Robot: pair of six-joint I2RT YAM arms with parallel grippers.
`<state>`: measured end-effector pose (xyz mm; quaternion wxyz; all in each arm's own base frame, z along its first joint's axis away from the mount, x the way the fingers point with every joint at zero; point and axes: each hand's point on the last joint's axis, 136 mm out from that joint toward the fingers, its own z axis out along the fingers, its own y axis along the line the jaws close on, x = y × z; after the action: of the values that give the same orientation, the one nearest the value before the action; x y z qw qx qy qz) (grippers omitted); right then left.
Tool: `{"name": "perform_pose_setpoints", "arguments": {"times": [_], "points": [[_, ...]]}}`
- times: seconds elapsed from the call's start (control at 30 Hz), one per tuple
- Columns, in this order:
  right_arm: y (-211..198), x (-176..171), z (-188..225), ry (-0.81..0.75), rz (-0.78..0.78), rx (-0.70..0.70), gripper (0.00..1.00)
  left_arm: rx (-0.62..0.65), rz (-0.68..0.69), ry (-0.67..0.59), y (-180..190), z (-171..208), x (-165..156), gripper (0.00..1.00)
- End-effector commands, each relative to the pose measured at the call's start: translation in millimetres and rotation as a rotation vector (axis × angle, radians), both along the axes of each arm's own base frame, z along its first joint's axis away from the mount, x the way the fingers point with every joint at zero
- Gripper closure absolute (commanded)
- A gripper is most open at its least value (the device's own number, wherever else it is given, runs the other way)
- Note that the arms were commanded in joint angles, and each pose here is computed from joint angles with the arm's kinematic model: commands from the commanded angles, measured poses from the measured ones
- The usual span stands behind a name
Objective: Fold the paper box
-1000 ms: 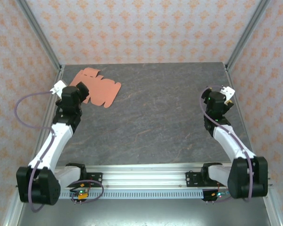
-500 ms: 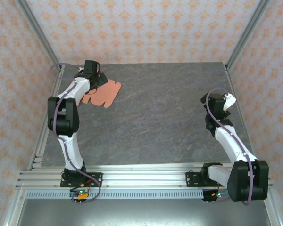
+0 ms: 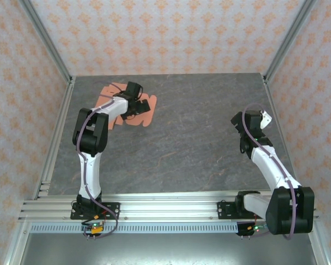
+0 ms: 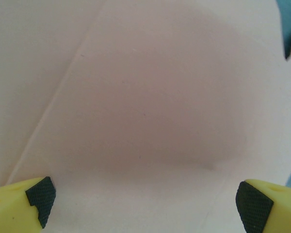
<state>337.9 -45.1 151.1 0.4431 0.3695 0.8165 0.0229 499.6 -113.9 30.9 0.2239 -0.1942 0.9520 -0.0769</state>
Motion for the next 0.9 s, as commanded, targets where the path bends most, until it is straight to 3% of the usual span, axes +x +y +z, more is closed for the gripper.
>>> {"name": "perform_pose_setpoints", "arguments": {"times": [0.0, 0.23, 0.37, 0.43, 0.53, 0.67, 0.87], "points": [[3, 3, 9, 0.018, -0.002, 0.029, 0.04, -0.094, -0.056, 0.106, -49, -18, -48, 0.00], [13, 6, -6, 0.086, -0.016, 0.118, 0.06, -0.295, -0.182, 0.104, -172, -14, -108, 0.00], [7, 3, -7, 0.090, -0.062, 0.117, 0.07, -0.457, -0.310, 0.056, -246, 24, -122, 0.00], [10, 3, -4, 0.085, -0.046, 0.123, 0.07, -0.499, -0.345, 0.034, -261, 49, -123, 0.00], [24, 6, -6, 0.087, 0.028, 0.165, 0.07, -0.497, -0.357, -0.040, -250, 88, -115, 0.00], [57, 7, -16, 0.112, 0.178, 0.250, 0.10, -0.353, -0.295, -0.123, -184, 123, -96, 0.00], [97, 1, -20, 0.179, 0.362, 0.271, 0.10, -0.253, -0.219, -0.134, -103, 111, -87, 0.00]]}}
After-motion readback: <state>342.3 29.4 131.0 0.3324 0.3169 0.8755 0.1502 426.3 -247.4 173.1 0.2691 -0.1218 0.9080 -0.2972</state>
